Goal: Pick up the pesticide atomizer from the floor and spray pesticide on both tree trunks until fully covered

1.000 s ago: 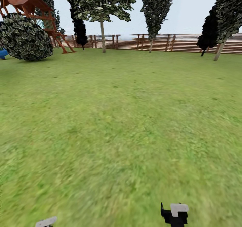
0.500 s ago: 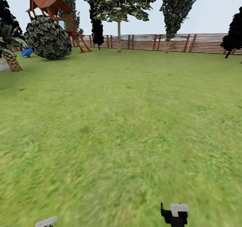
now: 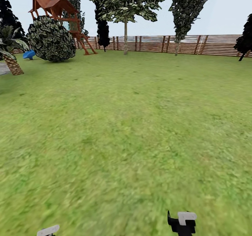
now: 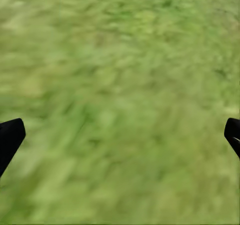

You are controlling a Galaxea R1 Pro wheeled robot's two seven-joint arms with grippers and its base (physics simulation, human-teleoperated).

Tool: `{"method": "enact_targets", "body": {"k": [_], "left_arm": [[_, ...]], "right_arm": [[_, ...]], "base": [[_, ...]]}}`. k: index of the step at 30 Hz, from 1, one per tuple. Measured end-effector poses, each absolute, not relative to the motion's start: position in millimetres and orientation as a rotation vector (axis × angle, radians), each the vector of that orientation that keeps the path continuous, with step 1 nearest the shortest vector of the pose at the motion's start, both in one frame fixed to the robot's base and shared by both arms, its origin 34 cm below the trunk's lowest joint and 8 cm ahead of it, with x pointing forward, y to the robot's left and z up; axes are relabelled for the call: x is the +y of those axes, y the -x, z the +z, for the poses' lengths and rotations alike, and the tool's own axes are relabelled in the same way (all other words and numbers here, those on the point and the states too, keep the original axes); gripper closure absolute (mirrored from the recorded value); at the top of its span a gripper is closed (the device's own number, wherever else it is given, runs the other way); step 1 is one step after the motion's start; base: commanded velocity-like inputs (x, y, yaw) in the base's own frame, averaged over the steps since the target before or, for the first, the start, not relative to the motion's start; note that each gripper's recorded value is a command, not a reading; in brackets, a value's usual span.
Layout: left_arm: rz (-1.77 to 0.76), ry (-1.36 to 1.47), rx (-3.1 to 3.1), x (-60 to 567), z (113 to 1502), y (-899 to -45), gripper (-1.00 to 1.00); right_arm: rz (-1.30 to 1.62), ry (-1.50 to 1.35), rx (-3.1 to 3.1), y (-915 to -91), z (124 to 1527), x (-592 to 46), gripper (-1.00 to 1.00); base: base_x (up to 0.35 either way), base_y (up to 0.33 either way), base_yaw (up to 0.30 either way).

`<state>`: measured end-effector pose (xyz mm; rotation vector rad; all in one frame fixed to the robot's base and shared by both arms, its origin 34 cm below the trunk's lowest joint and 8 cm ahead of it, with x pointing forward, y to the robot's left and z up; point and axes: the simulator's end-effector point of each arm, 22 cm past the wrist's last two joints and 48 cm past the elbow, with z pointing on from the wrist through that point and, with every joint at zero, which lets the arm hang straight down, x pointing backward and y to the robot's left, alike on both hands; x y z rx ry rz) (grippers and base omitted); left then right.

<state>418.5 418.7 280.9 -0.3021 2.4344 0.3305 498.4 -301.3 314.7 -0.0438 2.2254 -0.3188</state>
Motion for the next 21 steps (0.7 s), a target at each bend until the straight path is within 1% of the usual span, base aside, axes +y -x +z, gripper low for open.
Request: {"method": "enact_targets", "body": {"k": [21], "left_arm": [[0.331, 0.302, 2.434, 418.7, 280.9, -418.4, 1.00]], "right_arm": [[-0.318, 0.045, 2.226, -498.4, 314.6, -301.0, -1.00]], "base": [[0.337, 0.000, 0.000]]}}
